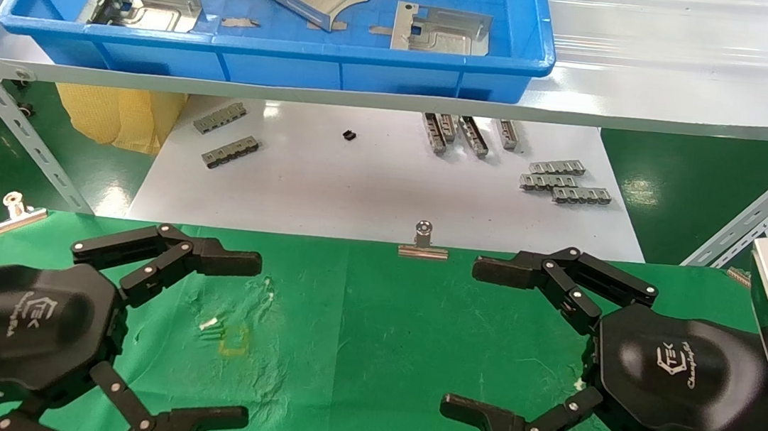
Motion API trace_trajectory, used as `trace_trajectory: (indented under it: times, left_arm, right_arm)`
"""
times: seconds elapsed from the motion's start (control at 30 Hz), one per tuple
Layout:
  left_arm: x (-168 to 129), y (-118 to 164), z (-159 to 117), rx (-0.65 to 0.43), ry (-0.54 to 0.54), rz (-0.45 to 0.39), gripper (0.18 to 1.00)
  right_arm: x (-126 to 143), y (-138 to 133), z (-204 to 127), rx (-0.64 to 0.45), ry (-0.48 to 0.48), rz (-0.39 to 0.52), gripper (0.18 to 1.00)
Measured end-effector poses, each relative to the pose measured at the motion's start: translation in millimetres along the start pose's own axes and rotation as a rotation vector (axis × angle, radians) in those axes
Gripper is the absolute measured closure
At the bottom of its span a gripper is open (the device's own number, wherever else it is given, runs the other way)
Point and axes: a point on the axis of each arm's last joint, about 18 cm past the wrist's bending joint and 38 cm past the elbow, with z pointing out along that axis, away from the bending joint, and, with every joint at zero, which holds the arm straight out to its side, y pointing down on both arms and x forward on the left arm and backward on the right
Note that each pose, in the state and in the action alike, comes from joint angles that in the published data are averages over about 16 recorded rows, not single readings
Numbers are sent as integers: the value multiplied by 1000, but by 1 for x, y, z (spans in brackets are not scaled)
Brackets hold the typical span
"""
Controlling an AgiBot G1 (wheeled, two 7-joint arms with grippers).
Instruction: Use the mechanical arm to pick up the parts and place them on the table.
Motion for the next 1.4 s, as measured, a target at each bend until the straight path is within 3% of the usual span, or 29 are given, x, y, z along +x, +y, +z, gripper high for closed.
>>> trace_trajectory:
  times: [0.5, 1.03, 1.4]
  left_arm:
    - [0, 0, 0, 0, 0, 0, 183]
    - [0, 0, 0, 0, 0, 0, 183]
    - [0, 0, 0, 0, 0, 0, 183]
  right_arm:
    - [0, 0, 0, 0, 0, 0, 216]
    - [0, 0, 0, 0, 0, 0, 367]
    - [0, 0, 0, 0, 0, 0, 297]
